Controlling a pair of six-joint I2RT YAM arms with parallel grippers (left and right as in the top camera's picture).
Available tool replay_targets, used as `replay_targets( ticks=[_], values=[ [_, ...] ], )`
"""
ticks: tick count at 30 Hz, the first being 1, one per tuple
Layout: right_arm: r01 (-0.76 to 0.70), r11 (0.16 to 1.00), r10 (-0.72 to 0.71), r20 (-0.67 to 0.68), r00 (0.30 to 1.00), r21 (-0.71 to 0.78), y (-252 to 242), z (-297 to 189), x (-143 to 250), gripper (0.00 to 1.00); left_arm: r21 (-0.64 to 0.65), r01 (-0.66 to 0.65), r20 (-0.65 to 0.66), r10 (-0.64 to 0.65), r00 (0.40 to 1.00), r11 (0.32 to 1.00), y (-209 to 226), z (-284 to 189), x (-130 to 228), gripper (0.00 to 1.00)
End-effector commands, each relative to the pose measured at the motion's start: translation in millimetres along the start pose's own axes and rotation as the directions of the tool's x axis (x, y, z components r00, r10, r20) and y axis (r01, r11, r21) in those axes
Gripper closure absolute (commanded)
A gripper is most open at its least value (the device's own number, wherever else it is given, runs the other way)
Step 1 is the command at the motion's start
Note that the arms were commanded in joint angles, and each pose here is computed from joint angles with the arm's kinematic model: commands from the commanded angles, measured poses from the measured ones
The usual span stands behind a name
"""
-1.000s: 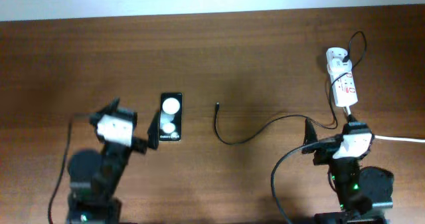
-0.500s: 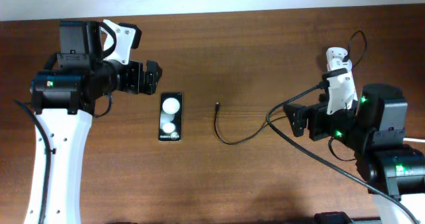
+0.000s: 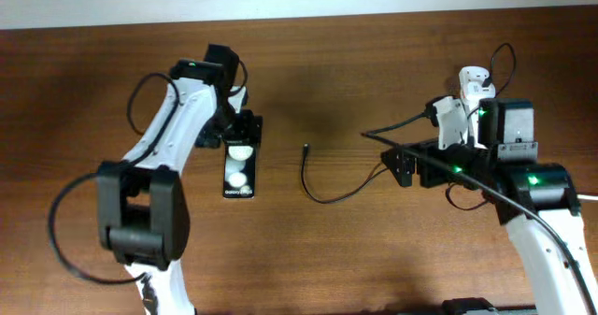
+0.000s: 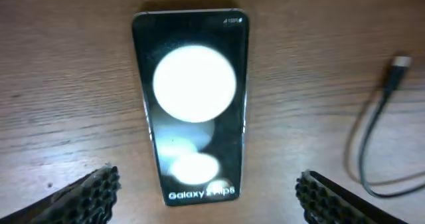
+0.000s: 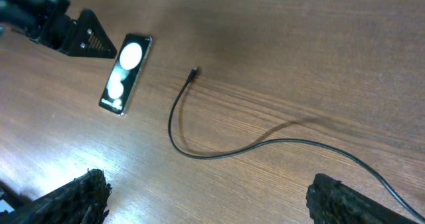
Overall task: Plug charger to phone and switch on socket
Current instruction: 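Move the left gripper over the black phone and the right gripper toward the cable, then grasp the black phone with the left gripper and lift it upright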
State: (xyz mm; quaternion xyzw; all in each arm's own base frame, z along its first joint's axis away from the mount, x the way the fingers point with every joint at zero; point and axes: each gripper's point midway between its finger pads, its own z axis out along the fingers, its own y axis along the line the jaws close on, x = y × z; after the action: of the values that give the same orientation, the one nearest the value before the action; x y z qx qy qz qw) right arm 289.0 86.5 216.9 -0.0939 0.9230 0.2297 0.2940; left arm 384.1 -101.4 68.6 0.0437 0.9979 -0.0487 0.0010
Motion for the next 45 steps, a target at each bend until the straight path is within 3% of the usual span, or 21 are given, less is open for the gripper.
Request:
replay_targets(
  ticks=[1, 8, 16, 19, 22, 29, 34, 45],
  values=[
    [-0.023, 1.000, 0.023, -0.007, 1.000, 0.003, -2.4, 3.1, -4.2, 0.01, -0.027, -0.012, -0.057, 0.010, 0.998, 1.000, -4.8, 32.3, -0.3, 0.10],
    [-0.023, 1.000, 0.023, -0.008, 1.000, 0.007, -3.2, 3.3, -4.1, 0.01, -0.117, -0.108, -0.097, 0.097, 0.991, 0.987, 13.0, 73.3, 5.2, 0.10],
    [-0.023, 0.999, 0.023, -0.009, 1.000, 0.023, -6.1, 3.5, -3.9, 0.01, -0.074, -0.094, -0.144, 0.082, 0.986, 0.993, 9.4, 88.8, 24.4, 0.10],
    [-0.023, 0.999, 0.023, -0.009, 1.000, 0.023, -6.1, 3.5, -3.9, 0.02, -0.071, -0.025, -0.153, 0.014, 0.988, 0.997, 7.4, 88.5, 27.6, 0.16],
    [-0.023, 0.999, 0.023, -0.009, 1.000, 0.023, -6.1, 3.5, -4.0, 0.01, -0.080, 0.009, -0.174, -0.023, 0.984, 0.997, 8.2, 87.4, 33.7, 0.16],
    [-0.023, 0.999, 0.023, -0.009, 1.000, 0.029, -7.2, 3.5, -3.9, 0.01, -0.061, 0.014, -0.167, -0.024, 0.986, 0.998, 4.8, 88.0, 31.5, 0.25],
    [-0.023, 0.999, 0.023, -0.009, 1.000, 0.029, -7.2, 3.5, -3.9, 0.01, -0.053, 0.013, -0.122, -0.019, 0.992, 0.999, 0.5, 74.5, 14.0, 0.30],
    [-0.023, 0.999, 0.023, -0.009, 1.000, 0.029, -7.2, 3.5, -3.9, 0.01, 0.019, 0.007, -0.016, -0.006, 1.000, 1.000, -21.6, 12.7, -27.9, 0.30]
  ],
)
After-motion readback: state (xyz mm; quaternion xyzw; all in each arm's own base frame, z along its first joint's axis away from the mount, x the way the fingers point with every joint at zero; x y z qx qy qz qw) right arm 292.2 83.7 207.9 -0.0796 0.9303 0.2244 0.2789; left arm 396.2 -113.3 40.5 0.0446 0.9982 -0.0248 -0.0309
